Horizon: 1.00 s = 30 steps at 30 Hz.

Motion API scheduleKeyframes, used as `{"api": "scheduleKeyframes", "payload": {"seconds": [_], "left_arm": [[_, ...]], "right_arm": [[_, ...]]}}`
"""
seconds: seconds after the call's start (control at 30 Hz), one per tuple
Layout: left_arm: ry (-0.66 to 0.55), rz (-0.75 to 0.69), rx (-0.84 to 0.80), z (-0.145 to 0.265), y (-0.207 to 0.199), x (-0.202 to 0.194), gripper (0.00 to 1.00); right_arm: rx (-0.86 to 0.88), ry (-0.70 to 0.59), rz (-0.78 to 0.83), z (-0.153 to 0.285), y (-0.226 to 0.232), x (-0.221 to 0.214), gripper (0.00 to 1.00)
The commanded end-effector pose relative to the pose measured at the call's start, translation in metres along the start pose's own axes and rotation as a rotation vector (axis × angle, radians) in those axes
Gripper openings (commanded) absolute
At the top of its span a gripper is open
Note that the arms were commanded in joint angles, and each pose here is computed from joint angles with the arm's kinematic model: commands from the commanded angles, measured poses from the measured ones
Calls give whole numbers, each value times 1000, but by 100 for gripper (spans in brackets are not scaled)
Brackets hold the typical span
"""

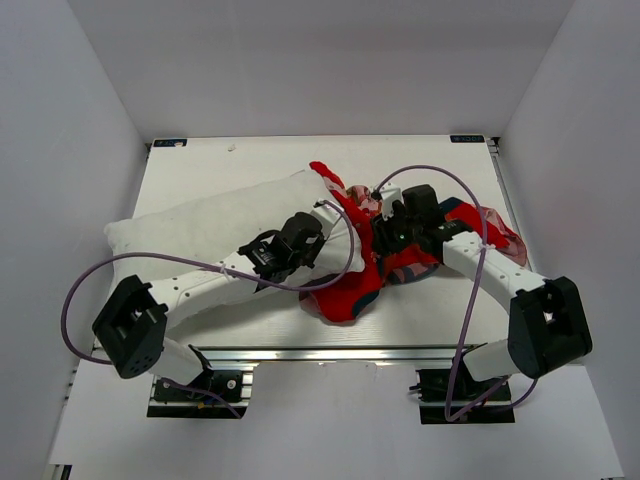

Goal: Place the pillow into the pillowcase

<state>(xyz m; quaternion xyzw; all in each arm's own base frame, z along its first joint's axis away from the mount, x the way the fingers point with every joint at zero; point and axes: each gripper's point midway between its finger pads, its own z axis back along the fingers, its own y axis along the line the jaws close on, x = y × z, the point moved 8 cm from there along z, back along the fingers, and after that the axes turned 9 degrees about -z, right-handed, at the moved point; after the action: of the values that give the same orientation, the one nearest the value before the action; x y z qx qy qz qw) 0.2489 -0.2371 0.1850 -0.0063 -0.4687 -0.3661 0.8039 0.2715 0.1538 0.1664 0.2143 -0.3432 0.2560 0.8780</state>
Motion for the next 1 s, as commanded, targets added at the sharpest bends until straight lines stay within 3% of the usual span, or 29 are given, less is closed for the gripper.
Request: {"api": "scheduleKeyframes", "payload": {"seconds": [0.0,0.1,0.37,0.43,0.47,0.53,0.57,0.73,0.87,0.97], "left_arm": [[28,19,76,11,18,-12,5],[25,52,79,14,19,-12,0],[19,78,84,15,22,-11,0],[21,84,89,14,24,-11,0],[23,87,91,14,25,-12,0],[31,92,96,13,28,-13,0],[36,96,104,13,30,-15,0],[34,120,121,7,41,-19,0],[36,142,121,-1,50,-22,0],[38,140,106,-7,51,-21,0]], "right_arm": [[1,-87,23,3,0,29,49],[21,-73,-12,0,1,29,52],[60,-24,-75,-18,2,23,53],[66,-13,-86,-21,2,22,42],[74,-10,-88,-22,2,22,24],[87,-5,-76,-16,4,26,5],[109,-3,-69,-12,6,27,0],[277,-77,59,42,9,37,0],[484,-53,199,70,27,20,0],[584,-37,212,82,39,11,0]]}}
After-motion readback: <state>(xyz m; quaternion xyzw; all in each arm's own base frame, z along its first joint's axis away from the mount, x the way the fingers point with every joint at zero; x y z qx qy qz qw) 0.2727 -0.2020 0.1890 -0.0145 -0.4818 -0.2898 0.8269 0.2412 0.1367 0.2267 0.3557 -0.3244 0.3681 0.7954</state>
